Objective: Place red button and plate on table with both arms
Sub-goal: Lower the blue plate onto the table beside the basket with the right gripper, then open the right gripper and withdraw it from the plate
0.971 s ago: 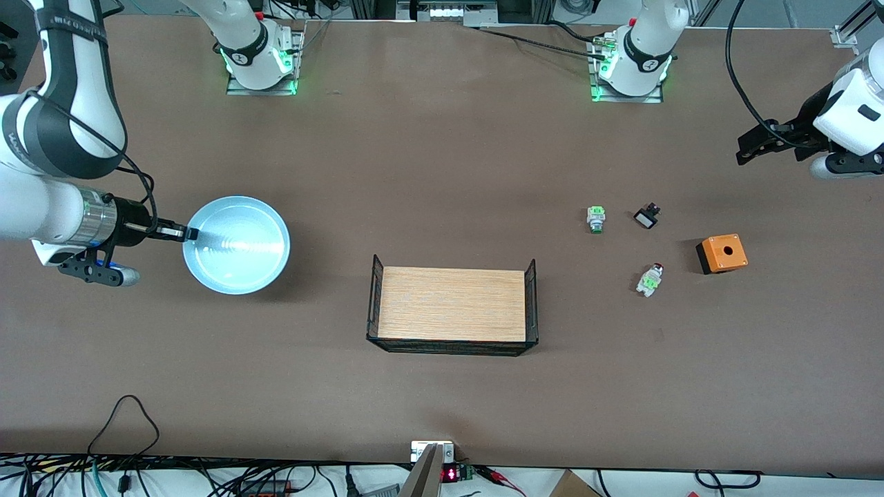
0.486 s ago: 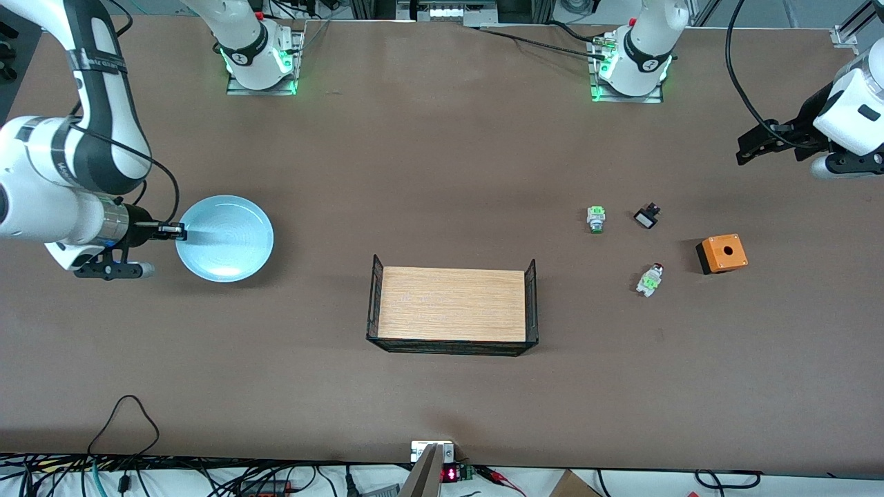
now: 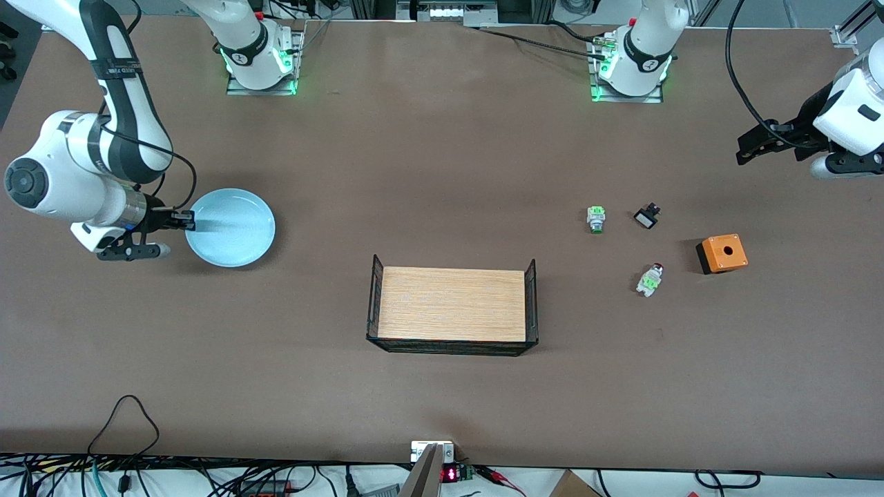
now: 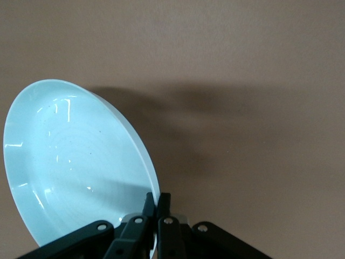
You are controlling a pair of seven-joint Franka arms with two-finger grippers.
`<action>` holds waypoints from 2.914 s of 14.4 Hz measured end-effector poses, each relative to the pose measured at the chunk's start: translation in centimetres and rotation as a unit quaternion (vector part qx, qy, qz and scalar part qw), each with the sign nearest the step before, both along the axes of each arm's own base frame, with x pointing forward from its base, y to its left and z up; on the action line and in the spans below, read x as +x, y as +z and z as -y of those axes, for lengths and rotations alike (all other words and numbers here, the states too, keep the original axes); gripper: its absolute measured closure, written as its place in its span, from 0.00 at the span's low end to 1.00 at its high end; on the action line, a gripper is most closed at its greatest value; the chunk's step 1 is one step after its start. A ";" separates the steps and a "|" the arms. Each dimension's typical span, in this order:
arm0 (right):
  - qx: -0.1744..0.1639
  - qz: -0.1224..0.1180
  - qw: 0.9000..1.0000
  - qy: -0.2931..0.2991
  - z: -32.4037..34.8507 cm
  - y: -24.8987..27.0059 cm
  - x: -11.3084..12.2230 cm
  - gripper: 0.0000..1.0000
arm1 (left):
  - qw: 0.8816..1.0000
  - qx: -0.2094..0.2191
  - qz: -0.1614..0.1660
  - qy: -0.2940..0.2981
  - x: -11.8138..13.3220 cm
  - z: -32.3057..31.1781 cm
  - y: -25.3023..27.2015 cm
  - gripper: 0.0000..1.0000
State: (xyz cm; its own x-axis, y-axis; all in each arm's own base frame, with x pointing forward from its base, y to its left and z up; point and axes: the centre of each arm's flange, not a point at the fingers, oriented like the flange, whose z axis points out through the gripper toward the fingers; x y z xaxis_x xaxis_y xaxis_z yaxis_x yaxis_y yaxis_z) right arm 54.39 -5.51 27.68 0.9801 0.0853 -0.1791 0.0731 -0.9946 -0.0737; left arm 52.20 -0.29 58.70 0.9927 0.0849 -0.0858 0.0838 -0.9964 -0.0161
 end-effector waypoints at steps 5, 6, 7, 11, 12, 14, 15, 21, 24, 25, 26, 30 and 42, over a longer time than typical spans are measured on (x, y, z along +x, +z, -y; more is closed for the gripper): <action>0.005 0.001 1.000 0.025 1.3 -3.1 -2.8 0.96 | 1.000 0.000 0.000 0.000 0.0 0.0 0.0 0.00; 0.005 0.000 1.000 0.026 1.6 -3.7 -3.3 0.96 | 1.000 0.000 0.000 0.000 0.0 0.0 0.0 0.00; 0.006 -0.004 1.000 0.026 1.9 -4.2 -3.9 0.96 | 1.000 0.000 0.000 0.000 0.0 0.0 0.0 0.00; 0.009 -0.016 1.000 0.025 2.1 -5.2 -5.0 0.74 | 1.000 0.000 0.000 0.000 0.0 0.0 0.0 0.00; 0.009 -0.018 0.999 0.025 2.0 -5.2 -5.0 0.66 | 1.000 0.000 0.000 0.000 0.0 0.0 0.0 0.00; 0.011 -0.022 0.999 0.026 1.9 -5.2 -5.1 0.46 | 1.000 0.000 0.000 0.000 0.0 0.0 0.0 0.00; 0.012 -0.025 0.999 0.026 1.9 -4.9 -5.1 0.37 | 1.000 0.000 0.000 0.000 0.0 0.0 0.0 0.00; 0.019 -0.032 0.999 -0.008 1.1 2.9 -2.7 0.00 | 1.000 0.000 -0.002 0.000 -0.1 0.0 0.0 0.00; 0.021 -0.035 0.999 -0.018 0.5 8.1 -0.7 0.00 | 1.000 0.000 -0.004 0.000 -0.1 0.0 -0.1 0.00; 0.020 -0.034 0.999 -0.024 0.3 9.9 0.0 0.00 | 1.000 0.000 -0.004 0.000 -0.1 0.0 -0.1 0.00; 0.017 -0.032 0.999 -0.028 -0.1 11.7 0.7 0.00 | 1.000 0.000 -0.004 0.000 -0.1 0.0 -0.1 0.00; -0.010 -0.016 0.999 -0.038 -3.0 18.5 2.8 0.00 | 1.000 0.000 -0.005 0.000 -0.1 0.0 -0.1 0.00; -0.050 0.036 0.993 -0.098 0.6 31.6 3.6 0.00 | 1.000 0.000 -0.005 0.000 -0.1 0.0 -0.1 0.00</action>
State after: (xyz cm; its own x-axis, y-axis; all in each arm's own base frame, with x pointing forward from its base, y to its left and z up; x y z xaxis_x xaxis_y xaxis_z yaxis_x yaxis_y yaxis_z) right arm 57.96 -6.12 59.27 0.9869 -0.1223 -0.1054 -0.1203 -0.9924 0.0250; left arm 52.08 -0.28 58.62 0.9917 0.0850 -0.0962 0.0838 -0.9963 -0.0170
